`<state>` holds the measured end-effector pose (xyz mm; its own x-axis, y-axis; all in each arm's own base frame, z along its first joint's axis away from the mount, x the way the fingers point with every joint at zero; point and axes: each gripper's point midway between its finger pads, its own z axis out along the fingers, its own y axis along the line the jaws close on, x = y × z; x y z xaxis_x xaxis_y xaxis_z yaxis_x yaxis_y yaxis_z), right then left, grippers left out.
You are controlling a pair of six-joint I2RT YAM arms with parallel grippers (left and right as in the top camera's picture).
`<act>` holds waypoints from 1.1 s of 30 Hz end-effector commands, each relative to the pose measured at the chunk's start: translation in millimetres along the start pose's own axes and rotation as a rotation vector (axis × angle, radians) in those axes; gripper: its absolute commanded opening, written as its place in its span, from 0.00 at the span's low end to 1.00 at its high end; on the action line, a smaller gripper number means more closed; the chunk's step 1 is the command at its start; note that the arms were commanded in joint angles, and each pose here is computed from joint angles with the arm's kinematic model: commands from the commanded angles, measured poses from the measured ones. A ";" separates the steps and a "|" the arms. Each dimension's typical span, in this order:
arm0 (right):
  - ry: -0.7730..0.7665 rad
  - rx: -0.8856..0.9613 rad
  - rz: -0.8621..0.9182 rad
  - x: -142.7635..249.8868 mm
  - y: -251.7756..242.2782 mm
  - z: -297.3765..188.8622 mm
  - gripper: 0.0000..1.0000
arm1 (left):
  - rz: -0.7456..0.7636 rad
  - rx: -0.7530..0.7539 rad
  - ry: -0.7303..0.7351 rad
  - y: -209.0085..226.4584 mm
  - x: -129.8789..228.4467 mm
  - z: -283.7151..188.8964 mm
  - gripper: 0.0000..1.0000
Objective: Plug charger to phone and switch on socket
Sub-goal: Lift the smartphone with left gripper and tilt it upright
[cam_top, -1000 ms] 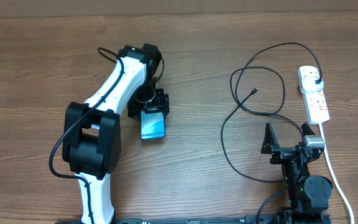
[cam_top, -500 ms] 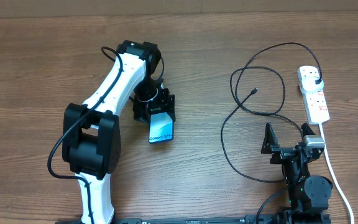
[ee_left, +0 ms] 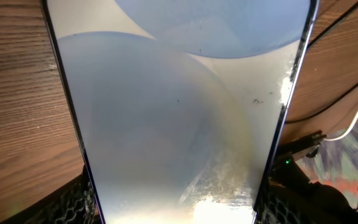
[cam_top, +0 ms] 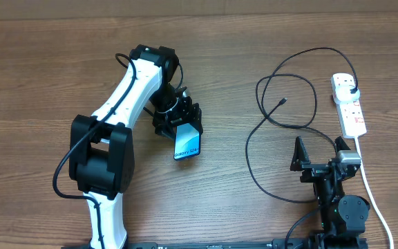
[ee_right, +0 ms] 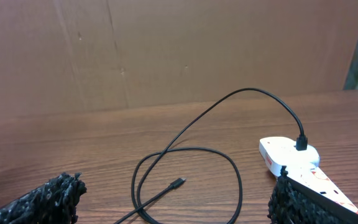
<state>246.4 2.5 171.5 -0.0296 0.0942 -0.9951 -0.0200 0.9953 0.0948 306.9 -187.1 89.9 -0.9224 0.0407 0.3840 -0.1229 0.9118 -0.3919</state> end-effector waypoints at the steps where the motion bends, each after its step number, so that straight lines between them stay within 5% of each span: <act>1: -0.005 0.004 -0.006 1.5 -1.1 0.2 1.00 | 0.026 0.059 -0.004 -11.4 -1.8 -6.8 0.76; 33: -0.005 0.004 -0.006 1.5 -1.1 0.2 1.00 | 0.009 0.281 0.079 -48.2 14.1 -13.7 0.77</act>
<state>246.4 2.4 171.5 -0.0295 0.0927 -0.9953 -0.0196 0.9954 0.0933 298.3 -217.3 113.9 -0.8870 0.0682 0.4567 -0.2210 0.8057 -0.5496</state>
